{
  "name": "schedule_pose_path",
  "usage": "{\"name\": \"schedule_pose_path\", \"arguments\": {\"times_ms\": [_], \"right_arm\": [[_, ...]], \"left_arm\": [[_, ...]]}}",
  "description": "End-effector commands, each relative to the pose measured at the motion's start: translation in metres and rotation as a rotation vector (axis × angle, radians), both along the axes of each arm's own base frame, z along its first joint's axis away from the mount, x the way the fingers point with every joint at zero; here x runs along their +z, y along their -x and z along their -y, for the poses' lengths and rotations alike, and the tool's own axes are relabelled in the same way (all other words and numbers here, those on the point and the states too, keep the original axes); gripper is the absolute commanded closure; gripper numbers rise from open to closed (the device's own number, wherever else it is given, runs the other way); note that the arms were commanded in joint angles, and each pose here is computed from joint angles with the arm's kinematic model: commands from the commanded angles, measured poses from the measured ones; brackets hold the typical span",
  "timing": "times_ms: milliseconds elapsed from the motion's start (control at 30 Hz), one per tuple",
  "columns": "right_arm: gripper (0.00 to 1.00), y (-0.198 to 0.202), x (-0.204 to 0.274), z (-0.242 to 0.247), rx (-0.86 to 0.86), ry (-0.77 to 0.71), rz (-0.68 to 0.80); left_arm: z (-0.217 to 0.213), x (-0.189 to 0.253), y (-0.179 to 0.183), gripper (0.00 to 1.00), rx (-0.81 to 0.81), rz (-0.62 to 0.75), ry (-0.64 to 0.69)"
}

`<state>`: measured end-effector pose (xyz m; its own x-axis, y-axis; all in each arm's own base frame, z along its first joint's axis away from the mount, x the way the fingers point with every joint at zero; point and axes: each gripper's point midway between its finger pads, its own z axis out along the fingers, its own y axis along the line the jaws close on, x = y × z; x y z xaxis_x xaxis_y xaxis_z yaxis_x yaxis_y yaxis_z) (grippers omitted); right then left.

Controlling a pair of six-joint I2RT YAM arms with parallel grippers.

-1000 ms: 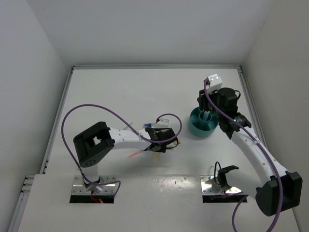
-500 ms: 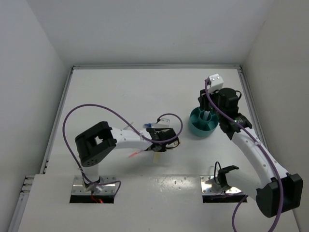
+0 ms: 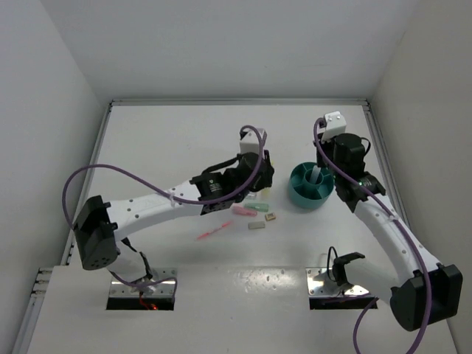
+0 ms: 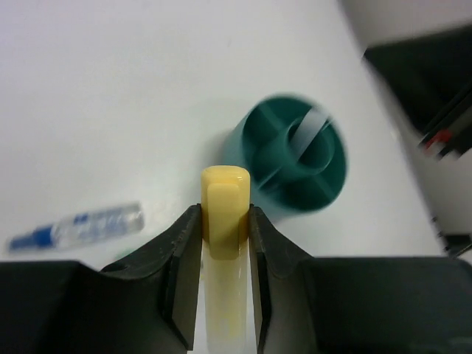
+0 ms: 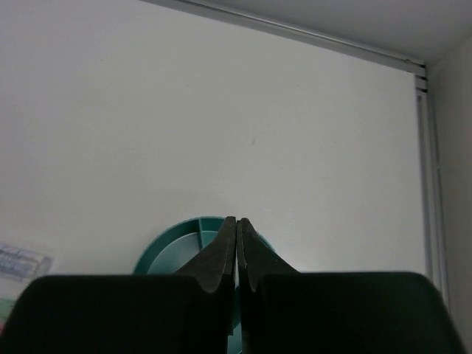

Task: Sort the stationery into containers
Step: Place the pen in the storage box.

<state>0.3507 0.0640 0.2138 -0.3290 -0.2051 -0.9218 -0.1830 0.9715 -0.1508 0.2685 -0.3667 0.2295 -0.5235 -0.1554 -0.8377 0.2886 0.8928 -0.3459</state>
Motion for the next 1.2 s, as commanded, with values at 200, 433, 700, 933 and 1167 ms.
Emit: {"name": "schedule_pose_path", "arguments": {"times_ms": [200, 433, 700, 933, 1167], "right_arm": [[1.00, -0.004, 0.048, 0.044, -0.233, 0.046, 0.188], [0.98, 0.004, 0.065, 0.059, -0.305, 0.020, 0.296], [0.97, 0.004, 0.052, 0.056, -0.274, 0.029, 0.306], [0.96, 0.009, 0.061, 0.053, -0.253, 0.010, 0.366], [0.96, 0.016, 0.066, 0.050, -0.223, -0.008, 0.427]], "left_arm": [[0.075, 0.066, -0.064, 1.00, -0.181, 0.231, 0.345], [0.116, 0.079, -0.079, 1.00, -0.266, 0.348, 0.520], [0.143, 0.071, -0.088, 1.00, -0.349, 0.437, 0.569], [0.157, 0.051, -0.099, 1.00, -0.351, 0.482, 0.579], [0.161, 0.040, -0.104, 1.00, -0.360, 0.520, 0.627]]}}
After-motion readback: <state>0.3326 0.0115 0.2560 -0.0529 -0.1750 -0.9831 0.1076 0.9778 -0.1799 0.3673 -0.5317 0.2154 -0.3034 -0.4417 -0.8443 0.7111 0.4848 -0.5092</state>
